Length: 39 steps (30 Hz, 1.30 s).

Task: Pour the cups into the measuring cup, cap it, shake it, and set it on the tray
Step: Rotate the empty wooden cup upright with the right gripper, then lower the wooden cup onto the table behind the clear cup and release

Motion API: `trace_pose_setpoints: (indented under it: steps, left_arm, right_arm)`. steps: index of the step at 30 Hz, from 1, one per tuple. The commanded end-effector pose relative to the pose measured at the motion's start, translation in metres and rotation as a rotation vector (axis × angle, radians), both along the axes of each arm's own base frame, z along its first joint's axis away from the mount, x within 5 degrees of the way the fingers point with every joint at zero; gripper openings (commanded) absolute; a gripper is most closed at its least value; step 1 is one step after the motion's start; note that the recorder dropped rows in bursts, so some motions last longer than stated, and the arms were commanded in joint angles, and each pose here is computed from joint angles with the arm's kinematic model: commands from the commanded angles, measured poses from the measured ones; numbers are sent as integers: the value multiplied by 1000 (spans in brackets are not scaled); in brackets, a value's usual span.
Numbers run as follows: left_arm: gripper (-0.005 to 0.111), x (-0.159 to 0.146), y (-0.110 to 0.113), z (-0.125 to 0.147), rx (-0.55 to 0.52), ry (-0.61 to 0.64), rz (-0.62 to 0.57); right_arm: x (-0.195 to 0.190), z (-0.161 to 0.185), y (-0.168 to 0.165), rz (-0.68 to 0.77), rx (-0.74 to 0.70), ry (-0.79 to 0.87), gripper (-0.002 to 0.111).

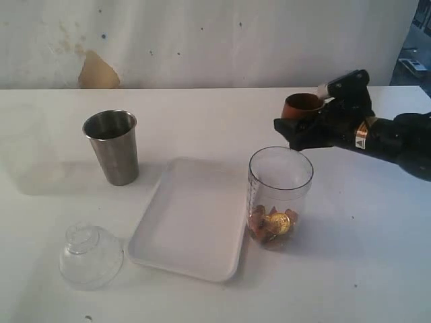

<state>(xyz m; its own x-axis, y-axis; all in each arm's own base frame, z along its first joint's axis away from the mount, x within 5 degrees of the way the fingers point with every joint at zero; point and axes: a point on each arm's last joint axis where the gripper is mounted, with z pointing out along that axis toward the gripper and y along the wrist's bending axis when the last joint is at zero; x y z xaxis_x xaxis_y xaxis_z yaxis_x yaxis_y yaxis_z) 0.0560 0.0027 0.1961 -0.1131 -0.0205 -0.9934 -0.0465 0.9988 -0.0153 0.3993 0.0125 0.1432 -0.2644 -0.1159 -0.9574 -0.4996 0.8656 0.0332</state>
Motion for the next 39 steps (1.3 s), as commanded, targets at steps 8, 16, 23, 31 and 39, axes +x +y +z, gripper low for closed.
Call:
trace_pose_setpoints:
  steps: [8, 16, 23, 31, 39]
  left_arm:
    - [0, 0, 0, 0, -12, -14, -2]
    - [0, 0, 0, 0, -12, -14, -2]
    - [0, 0, 0, 0, -12, -14, -2]
    - [0, 0, 0, 0, -12, -14, -2]
    - [0, 0, 0, 0, -12, -14, -2]
  right_arm:
    - [0, -32, 10, 125, 111, -24, 0]
    - [-3, -56, 12, 168, 47, -1, 0]
    - [-2, -56, 11, 152, 42, -9, 25]
    - [1, -56, 14, 138, 25, 4, 84]
    - [3, -57, 15, 143, -2, 10, 88]
